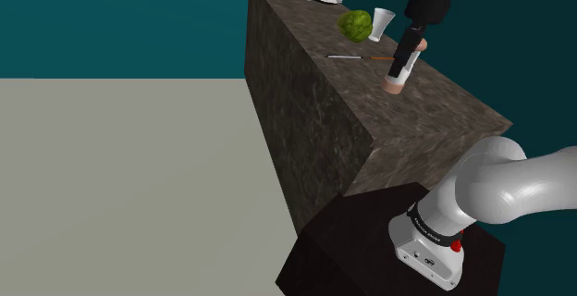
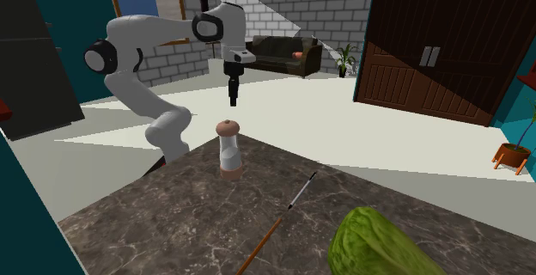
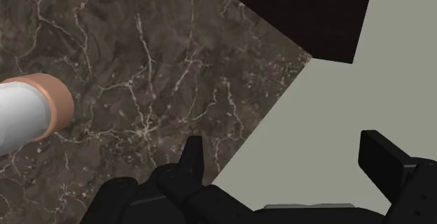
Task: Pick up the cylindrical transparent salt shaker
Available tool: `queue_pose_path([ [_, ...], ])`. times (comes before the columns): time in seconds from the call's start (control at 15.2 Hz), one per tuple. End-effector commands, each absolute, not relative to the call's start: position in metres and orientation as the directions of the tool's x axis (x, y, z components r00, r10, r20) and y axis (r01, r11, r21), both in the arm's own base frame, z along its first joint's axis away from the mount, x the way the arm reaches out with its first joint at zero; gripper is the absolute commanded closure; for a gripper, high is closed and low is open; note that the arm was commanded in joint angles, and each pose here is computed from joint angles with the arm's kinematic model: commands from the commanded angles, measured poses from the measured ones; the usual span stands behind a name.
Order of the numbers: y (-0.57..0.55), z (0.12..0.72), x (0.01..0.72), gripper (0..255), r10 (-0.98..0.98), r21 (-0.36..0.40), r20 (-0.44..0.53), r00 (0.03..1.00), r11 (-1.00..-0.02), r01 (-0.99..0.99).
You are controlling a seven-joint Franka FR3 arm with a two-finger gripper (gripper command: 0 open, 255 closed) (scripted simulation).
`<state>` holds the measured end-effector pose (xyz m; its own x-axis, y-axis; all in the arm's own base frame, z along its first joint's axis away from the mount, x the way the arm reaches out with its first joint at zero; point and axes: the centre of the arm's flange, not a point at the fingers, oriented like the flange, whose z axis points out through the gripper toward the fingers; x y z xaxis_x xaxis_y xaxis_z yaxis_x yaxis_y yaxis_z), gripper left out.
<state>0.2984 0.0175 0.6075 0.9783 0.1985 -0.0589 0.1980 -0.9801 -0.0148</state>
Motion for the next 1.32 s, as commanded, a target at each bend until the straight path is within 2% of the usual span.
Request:
queue_pose_path([
  [0.0,0.017,0.608,0.298,0,0.199,-0.015,-0.059,0.978,-0.98,0.198],
  [1.25,-0.201,0.647,0.299,0,0.225,0.192,0.083,0.971,-0.959,0.206],
])
